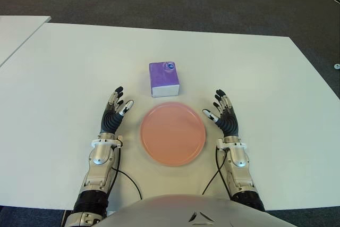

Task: Put the tissue paper into the plate.

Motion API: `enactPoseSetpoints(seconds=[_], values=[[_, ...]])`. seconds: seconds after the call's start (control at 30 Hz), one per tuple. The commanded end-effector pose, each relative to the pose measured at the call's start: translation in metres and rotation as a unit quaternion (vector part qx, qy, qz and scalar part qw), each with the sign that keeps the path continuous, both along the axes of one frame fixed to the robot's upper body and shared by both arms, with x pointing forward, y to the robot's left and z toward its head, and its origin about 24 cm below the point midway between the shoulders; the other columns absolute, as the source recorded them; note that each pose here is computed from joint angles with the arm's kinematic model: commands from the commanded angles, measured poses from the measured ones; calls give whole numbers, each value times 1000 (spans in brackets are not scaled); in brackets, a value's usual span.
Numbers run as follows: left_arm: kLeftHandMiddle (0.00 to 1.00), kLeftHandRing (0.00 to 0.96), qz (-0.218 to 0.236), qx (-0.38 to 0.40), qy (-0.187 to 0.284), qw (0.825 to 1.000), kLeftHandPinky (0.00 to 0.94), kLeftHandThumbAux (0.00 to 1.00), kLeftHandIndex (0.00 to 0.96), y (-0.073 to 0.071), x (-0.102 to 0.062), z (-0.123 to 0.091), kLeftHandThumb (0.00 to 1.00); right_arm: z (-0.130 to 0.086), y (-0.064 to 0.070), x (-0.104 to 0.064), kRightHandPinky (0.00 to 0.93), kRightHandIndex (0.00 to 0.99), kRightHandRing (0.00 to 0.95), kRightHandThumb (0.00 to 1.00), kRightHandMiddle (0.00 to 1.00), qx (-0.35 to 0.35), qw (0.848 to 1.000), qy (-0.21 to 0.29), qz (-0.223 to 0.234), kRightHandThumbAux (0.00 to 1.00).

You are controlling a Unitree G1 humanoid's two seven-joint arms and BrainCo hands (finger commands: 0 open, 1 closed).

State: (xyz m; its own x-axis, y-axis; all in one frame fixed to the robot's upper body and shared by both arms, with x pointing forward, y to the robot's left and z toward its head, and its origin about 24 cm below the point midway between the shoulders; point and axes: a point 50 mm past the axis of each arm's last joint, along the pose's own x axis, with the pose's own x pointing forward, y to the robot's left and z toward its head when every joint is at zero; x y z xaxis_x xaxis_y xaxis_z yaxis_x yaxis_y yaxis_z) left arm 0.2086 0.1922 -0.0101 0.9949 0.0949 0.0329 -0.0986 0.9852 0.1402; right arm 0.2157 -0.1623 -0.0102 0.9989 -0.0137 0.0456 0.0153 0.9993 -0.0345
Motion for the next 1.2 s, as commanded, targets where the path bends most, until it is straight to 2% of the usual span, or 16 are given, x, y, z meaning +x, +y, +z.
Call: enactPoseSetpoints(seconds=[0.03,0.1,0.17,0.27,0.4,0.43,0.53,0.57,0.73,0.8,0.9,1.0,1.07,1.1,1.13,1.2], values=[[0,0,6,2,20,1000,0,426,0,3,-2,-7,0,-48,2,-31,0,0,0,32,0,7,990,140,-9,736],[0,0,7,2,20,1000,0,427,0,5,-1,-7,0,-48,2,-31,0,0,0,32,0,7,990,140,-9,735],[0,0,9,5,16,1000,0,428,0,14,4,-3,0,-49,3,-30,0,0,0,32,0,6,990,141,-9,734],[0,0,17,41,-6,999,0,435,0,43,27,15,0,-50,3,-27,0,0,0,33,0,7,990,144,-7,732],[0,0,11,124,-46,991,0,449,0,64,48,44,0,-50,3,-26,0,0,0,31,0,6,990,144,-6,725],[0,0,5,172,-60,983,0,456,0,73,60,60,0,-50,4,-25,0,0,0,31,0,6,990,144,-5,723],[0,0,-1,258,-79,963,0,475,0,90,80,91,48,-50,4,-24,0,0,0,26,0,6,989,145,-4,714],[0,0,-1,268,-81,960,0,477,0,91,82,94,56,-51,4,-24,0,0,0,25,0,6,989,145,-4,713],[0,0,2,383,-124,915,0,473,0,88,98,116,169,-50,5,-21,0,0,0,23,0,8,990,140,-7,710],[0,0,11,440,-146,886,0,469,0,85,106,127,195,-50,5,-21,0,0,0,24,0,9,990,139,-8,713],[0,0,23,532,-165,830,0,460,0,83,118,137,219,-50,6,-20,0,0,0,23,0,9,990,137,-9,718],[0,0,25,579,-176,796,0,455,0,81,125,139,232,-50,6,-19,0,0,0,20,0,9,991,136,-9,720],[0,0,19,624,-195,756,0,457,0,77,131,141,241,-50,6,-19,0,0,0,17,0,9,991,134,-9,721],[0,0,13,653,-208,728,0,460,0,74,135,144,248,-50,7,-19,0,0,0,14,0,9,991,134,-8,721],[0,0,9,672,-218,708,0,468,0,72,137,145,247,-50,7,-19,0,0,0,13,0,10,991,133,-7,721],[0,0,1,698,-233,677,0,480,0,71,140,148,243,-49,7,-19,0,0,0,11,0,10,991,132,-7,721]])
